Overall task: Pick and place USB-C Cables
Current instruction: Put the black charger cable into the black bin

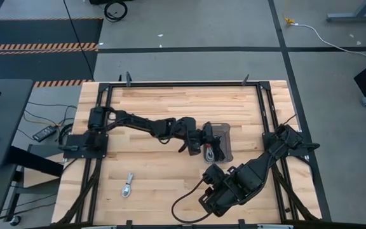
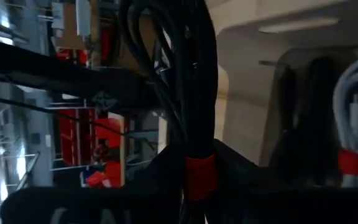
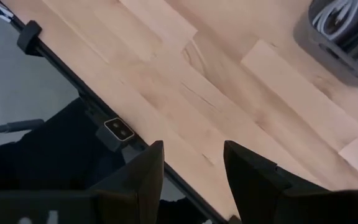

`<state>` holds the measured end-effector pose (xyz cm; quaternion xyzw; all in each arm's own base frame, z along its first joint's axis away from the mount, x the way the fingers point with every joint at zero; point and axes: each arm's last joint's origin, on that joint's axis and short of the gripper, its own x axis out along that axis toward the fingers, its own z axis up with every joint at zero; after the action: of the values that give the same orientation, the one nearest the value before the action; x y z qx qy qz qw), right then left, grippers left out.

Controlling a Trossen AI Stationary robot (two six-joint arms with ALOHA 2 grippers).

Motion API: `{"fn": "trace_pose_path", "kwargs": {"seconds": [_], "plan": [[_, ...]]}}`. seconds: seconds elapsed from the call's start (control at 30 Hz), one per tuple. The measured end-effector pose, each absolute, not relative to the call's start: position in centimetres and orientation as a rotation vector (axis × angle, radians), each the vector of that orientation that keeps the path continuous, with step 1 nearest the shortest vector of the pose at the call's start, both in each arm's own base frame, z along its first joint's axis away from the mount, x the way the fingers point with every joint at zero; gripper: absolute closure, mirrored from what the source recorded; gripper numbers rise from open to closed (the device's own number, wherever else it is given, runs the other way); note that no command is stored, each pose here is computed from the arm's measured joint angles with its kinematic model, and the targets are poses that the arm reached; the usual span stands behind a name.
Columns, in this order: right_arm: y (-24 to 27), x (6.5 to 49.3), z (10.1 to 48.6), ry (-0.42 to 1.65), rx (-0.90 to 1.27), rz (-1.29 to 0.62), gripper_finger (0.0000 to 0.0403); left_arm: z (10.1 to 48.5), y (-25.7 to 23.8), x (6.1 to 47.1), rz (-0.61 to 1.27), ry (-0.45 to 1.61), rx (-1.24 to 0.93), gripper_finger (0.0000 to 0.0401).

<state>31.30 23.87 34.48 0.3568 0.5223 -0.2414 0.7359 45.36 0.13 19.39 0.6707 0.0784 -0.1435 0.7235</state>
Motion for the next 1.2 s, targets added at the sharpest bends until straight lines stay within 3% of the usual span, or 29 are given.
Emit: {"fn": "trace_pose_path", "kwargs": {"seconds": [0.87, 1.2], "plan": [[23.7, 31.4, 34.5, 1.132, 0.724, -0.516, 0.0229, 18.5, 0.9, 46.0, -0.365, 0.208, 1.446, 0.0315], [23.7, 31.4, 34.5, 1.117, 0.716, -0.522, 0.0229, 18.4, 1.0, 46.0, -0.360, 0.223, 1.398, 0.0279]]}}
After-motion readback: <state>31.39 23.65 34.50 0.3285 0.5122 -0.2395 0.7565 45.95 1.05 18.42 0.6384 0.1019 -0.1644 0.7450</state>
